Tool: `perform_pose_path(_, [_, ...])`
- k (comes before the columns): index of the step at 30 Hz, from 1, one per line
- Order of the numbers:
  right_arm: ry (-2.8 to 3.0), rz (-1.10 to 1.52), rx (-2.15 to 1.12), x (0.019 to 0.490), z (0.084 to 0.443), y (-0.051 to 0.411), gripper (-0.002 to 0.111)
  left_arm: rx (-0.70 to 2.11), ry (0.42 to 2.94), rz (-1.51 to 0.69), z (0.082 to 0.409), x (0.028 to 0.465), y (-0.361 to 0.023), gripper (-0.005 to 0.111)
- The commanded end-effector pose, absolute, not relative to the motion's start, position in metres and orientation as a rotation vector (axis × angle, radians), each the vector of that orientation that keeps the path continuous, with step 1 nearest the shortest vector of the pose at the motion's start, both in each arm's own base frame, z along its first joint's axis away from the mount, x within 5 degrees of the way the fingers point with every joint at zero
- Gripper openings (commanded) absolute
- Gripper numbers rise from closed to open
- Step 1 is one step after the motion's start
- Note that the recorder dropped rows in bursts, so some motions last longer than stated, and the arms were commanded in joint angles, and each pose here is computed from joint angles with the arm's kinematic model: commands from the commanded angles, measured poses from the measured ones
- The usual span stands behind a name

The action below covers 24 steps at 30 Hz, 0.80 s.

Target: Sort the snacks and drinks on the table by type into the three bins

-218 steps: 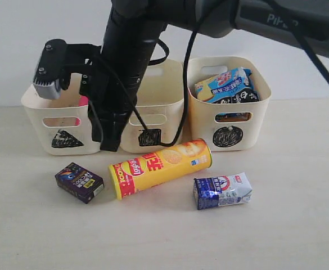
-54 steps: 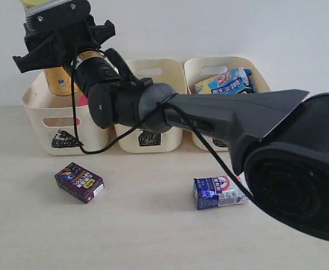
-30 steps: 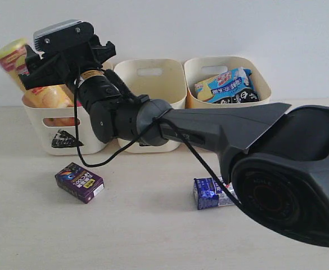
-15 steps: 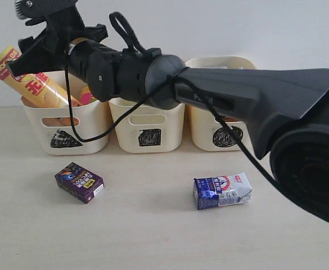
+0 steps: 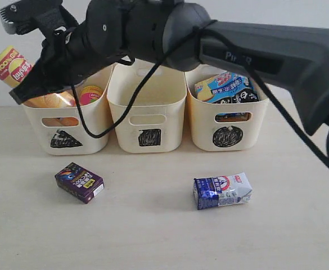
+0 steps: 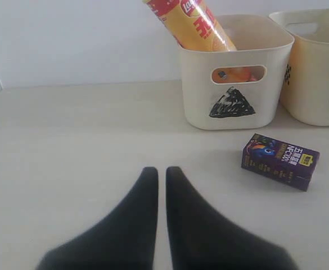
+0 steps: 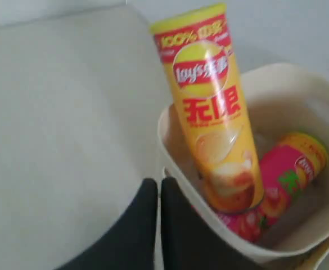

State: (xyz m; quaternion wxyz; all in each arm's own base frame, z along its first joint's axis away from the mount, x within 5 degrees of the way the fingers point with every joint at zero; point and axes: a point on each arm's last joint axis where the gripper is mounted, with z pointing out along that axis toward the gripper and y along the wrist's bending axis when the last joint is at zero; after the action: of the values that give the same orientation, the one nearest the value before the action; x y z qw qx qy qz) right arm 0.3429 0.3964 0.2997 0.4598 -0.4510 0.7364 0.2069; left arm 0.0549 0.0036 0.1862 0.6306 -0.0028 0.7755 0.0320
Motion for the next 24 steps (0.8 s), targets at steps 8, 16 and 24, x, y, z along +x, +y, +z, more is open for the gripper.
perform_pose_path(8, [2.095, 0.402, -1.503, 0.305, 0.313, 0.360, 0.000, -0.016, 1.761, 0.066, 0.188, 0.055, 0.004, 0.004])
perform_pose_path(16, [2.219, 0.170, -1.606, 0.304, 0.305, 0.341, 0.000, -0.016, 1.761, 0.066, 0.188, 0.055, 0.004, 0.004])
perform_pose_path(24, [2.365, 0.095, -1.462, 0.314, 0.306, 0.299, 0.000, -0.016, 1.761, 0.066, 0.188, 0.055, 0.004, 0.004])
